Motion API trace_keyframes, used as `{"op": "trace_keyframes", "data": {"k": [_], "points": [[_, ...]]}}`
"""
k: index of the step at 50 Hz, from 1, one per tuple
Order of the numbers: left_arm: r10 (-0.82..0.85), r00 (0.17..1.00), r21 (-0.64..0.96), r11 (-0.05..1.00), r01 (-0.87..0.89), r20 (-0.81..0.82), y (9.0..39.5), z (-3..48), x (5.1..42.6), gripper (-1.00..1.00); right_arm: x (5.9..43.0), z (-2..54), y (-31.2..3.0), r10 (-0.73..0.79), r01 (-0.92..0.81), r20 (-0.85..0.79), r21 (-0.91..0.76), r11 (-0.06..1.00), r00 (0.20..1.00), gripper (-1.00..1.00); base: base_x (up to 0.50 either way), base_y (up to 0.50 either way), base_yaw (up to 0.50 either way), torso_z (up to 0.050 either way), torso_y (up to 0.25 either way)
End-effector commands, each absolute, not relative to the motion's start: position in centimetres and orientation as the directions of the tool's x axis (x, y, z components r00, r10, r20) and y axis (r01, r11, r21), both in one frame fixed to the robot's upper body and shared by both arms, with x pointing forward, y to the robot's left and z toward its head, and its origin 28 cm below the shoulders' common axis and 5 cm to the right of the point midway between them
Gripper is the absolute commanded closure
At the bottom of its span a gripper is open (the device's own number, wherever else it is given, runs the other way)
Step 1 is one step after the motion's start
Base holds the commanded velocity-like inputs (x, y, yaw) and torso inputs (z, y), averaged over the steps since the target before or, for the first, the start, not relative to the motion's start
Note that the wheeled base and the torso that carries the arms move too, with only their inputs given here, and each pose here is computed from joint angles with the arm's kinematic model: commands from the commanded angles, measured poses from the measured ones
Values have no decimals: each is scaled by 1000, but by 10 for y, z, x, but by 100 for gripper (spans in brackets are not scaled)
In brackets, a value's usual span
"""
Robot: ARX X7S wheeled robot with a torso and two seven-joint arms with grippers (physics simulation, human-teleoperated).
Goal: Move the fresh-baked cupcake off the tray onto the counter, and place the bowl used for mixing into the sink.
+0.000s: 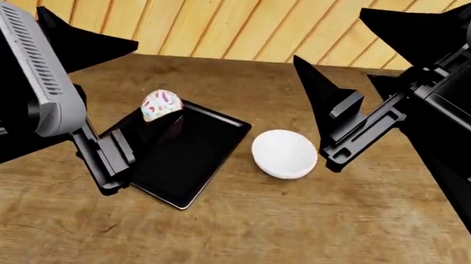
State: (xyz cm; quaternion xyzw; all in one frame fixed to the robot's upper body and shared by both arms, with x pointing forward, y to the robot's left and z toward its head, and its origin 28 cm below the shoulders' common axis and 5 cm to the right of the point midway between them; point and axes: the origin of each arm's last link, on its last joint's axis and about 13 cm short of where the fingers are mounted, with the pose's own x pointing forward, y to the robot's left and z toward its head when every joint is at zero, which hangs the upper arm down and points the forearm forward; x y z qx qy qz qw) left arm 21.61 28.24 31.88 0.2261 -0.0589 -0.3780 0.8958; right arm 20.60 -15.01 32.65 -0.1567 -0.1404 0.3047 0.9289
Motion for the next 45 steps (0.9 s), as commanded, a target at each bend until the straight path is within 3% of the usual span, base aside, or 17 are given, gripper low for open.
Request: {"op": "trace_keyframes", "data": {"k": [1,31,45], "points": [[-706,705,455,607,651,-66,282,320,216,-100,205,327,-151,612,-524,163,-376,764,774,-100,480,48,0,0,0],[-710,699,456,596,661,-83,281,318,214,-100,206,326,-151,614,-529,163,-371,763,772,-100,479,48,0,0,1],[-676,713,395,613,684,-185,285,311,216,-100,204,324,-151,621,-542,142,-367,756,771,-100,23,0,0,0,0]]}}
